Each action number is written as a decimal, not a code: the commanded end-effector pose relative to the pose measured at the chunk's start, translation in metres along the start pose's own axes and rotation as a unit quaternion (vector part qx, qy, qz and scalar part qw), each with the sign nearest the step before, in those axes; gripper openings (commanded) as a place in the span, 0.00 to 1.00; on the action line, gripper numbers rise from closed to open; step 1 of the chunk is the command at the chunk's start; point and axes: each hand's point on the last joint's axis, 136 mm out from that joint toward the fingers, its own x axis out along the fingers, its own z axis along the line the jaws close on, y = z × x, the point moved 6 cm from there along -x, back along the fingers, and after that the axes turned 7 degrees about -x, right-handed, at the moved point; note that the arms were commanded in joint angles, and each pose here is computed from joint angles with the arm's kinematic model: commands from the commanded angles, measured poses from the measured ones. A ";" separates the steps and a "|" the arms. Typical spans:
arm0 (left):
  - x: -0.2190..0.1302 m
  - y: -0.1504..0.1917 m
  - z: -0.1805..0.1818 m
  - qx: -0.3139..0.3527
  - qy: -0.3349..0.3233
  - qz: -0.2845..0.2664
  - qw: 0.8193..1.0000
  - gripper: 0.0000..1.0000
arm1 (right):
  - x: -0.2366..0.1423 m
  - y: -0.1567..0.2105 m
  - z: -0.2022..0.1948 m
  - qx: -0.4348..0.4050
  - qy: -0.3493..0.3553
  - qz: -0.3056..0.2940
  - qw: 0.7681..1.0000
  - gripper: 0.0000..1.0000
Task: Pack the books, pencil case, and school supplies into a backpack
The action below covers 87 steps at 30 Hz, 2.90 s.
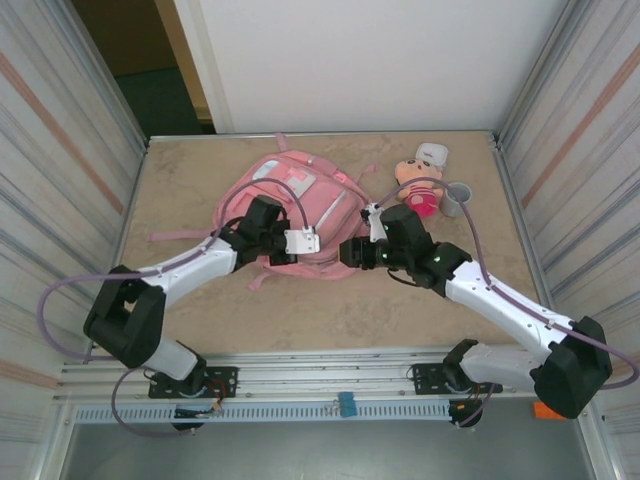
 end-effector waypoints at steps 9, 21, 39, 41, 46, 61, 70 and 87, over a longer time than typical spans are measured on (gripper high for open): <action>-0.054 -0.032 0.030 -0.080 0.007 -0.102 0.992 0.00 | 0.044 0.011 0.009 -0.108 0.014 0.031 0.994 0.50; -0.059 -0.035 0.037 -0.102 0.025 -0.128 0.986 0.00 | 0.084 -0.004 0.010 -0.148 0.024 0.030 0.988 0.52; -0.054 -0.011 0.047 -0.117 -0.003 -0.086 0.989 0.00 | 0.050 -0.008 -0.044 -0.087 0.133 0.055 0.986 0.00; -0.053 -0.007 0.048 -0.116 -0.005 -0.076 0.990 0.00 | 0.046 -0.007 -0.049 -0.082 0.126 0.059 0.987 0.00; -0.050 -0.004 0.047 -0.124 0.002 -0.071 0.990 0.00 | 0.045 -0.001 -0.022 -0.082 0.015 0.083 0.993 0.00; -0.051 0.006 0.073 -0.273 -0.076 -0.003 0.959 0.49 | 0.062 0.008 0.007 0.045 -0.015 0.102 0.994 0.00; -0.093 0.052 0.055 -0.639 -0.088 -0.006 0.764 0.62 | 0.079 0.009 0.022 0.051 0.005 0.096 0.994 0.00; -0.030 0.114 0.081 -0.817 -0.036 -0.039 0.574 0.59 | 0.114 0.022 0.086 0.065 -0.044 0.080 0.994 0.00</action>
